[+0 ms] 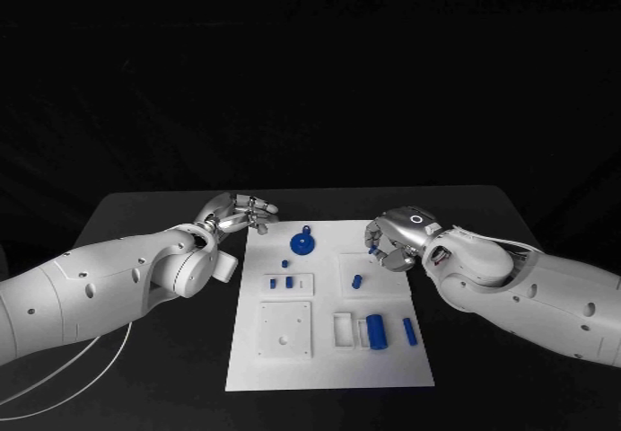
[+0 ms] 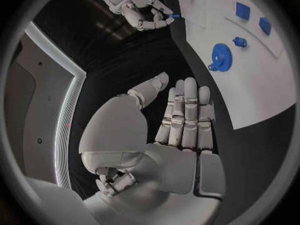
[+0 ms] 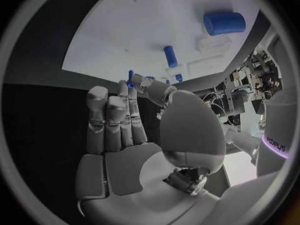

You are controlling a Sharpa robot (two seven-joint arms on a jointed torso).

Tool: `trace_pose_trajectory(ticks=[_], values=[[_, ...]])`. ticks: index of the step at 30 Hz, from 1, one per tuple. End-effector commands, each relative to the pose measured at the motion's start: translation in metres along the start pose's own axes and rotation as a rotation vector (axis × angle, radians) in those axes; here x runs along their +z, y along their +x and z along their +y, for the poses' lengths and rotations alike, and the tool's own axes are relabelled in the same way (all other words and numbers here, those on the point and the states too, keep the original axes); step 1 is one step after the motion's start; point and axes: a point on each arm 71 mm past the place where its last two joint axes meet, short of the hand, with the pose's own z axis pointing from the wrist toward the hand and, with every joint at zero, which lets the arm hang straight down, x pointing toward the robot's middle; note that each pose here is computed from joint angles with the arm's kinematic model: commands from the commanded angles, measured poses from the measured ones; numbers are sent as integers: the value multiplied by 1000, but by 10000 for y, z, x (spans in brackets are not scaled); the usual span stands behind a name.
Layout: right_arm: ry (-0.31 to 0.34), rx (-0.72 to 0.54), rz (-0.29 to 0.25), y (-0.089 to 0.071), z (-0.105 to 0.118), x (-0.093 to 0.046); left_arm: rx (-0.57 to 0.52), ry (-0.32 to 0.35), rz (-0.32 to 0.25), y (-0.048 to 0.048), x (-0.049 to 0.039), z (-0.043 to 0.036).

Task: Assemble the parts on the task board

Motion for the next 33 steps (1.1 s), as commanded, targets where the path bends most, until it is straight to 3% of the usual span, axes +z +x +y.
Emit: trace_pose_trajectory(ticks=[1, 11, 16, 24, 33], values=[[-36, 49, -2, -31, 131, -2, -10, 20, -4, 7, 6, -29], [-157, 62, -1, -95, 651, 92, -15, 25, -7, 14, 17, -69], [-226, 35, 4, -54, 938, 123, -14, 32, -9, 21, 36, -99], [-315, -29, 47, 143, 1359, 133, -16, 37, -9, 53, 72, -127], [-344, -18, 91, 317, 1564, 119, -20, 37, 4, 103, 90, -138]])
